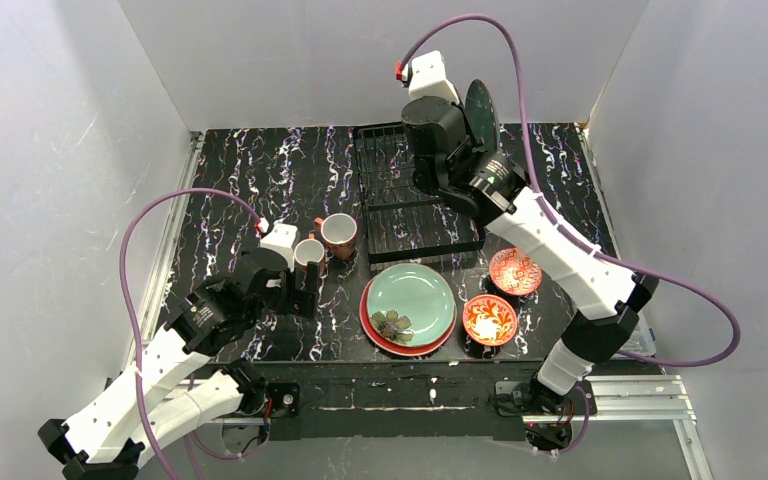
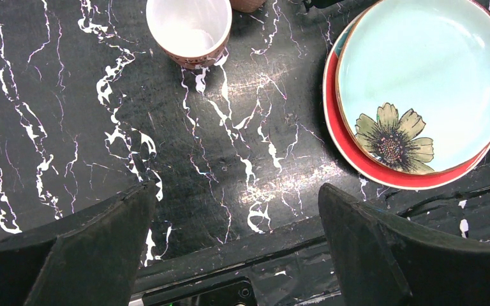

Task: Load the mixed dishes into the dish rack
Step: Insert the plate into the dish rack.

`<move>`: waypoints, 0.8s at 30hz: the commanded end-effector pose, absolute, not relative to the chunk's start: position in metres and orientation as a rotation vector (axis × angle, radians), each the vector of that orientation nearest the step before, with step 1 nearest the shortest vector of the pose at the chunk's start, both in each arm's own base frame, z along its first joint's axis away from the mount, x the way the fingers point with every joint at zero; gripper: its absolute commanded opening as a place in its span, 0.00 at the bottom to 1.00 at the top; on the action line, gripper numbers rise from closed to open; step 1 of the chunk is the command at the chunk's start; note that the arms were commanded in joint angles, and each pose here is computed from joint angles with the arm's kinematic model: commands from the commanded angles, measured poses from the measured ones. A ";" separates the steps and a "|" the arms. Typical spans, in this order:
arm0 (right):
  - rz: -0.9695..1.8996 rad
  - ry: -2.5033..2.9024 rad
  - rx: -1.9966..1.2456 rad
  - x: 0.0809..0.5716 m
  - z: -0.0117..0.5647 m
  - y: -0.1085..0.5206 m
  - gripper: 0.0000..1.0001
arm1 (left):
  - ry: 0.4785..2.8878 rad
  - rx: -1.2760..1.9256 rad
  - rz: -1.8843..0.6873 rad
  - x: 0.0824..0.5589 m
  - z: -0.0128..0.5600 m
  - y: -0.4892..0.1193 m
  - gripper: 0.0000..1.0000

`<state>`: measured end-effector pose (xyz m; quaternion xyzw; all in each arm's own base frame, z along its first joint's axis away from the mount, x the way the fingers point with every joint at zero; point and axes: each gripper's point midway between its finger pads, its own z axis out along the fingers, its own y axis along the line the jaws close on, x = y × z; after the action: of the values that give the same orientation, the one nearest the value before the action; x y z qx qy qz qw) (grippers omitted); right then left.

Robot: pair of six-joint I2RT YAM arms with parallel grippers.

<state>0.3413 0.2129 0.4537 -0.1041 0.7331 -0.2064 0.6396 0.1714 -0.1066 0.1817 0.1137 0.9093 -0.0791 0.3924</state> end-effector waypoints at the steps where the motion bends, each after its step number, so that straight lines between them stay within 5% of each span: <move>1: -0.386 1.673 -0.141 0.348 0.466 0.202 0.01 | 2.304 0.280 -0.162 0.173 0.180 -0.101 0.98; 24: -0.371 1.800 -0.137 0.386 0.411 0.179 0.01 | 2.314 0.285 -0.143 0.174 0.178 -0.100 0.98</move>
<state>0.3814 0.1820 0.3997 -0.0975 0.7859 -0.1852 0.5819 0.1725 -0.1060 0.1801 0.1133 0.9108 -0.0734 0.3902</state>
